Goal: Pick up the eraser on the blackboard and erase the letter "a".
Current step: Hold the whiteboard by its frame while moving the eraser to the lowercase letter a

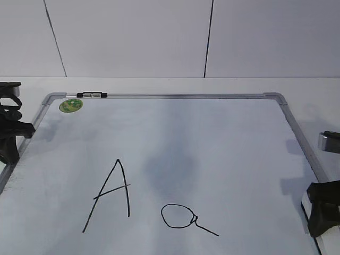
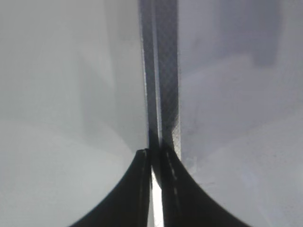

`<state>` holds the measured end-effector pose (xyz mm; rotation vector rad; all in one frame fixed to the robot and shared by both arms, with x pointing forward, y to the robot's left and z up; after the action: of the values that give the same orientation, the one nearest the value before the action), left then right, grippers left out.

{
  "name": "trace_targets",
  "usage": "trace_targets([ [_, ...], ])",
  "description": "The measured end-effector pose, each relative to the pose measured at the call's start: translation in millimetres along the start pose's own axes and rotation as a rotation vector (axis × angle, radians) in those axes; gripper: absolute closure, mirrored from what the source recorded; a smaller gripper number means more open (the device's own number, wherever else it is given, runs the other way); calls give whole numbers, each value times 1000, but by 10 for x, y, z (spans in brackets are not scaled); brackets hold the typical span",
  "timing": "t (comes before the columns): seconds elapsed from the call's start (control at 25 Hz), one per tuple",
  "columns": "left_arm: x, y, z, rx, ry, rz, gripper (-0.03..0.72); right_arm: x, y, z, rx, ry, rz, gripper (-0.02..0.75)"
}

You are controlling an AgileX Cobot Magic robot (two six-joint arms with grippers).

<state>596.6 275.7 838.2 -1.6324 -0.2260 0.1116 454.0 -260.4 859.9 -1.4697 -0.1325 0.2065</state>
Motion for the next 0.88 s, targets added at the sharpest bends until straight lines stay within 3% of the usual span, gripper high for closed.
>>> trace_targets([
  [0.24,0,0,0,0,0,0,669,0,0,1,-1,-1,0,174],
  [0.88,6,0,-4,-2,-1,-3,669,-33,-140,9,3,-17,73,192],
])
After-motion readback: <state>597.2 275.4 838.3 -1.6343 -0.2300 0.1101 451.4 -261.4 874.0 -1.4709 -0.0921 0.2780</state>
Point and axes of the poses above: a point on each arm's last joint axis where the gripper is mounted, y pointing out along that axis toward the gripper, z along the wrist's bending axis when the last joint is at zero, x = y × z, the point moved 9 cm from there along y, pointing out along that axis toward the gripper, and after that the axes turned 15 degrees about -y, right-handed, at the moved point
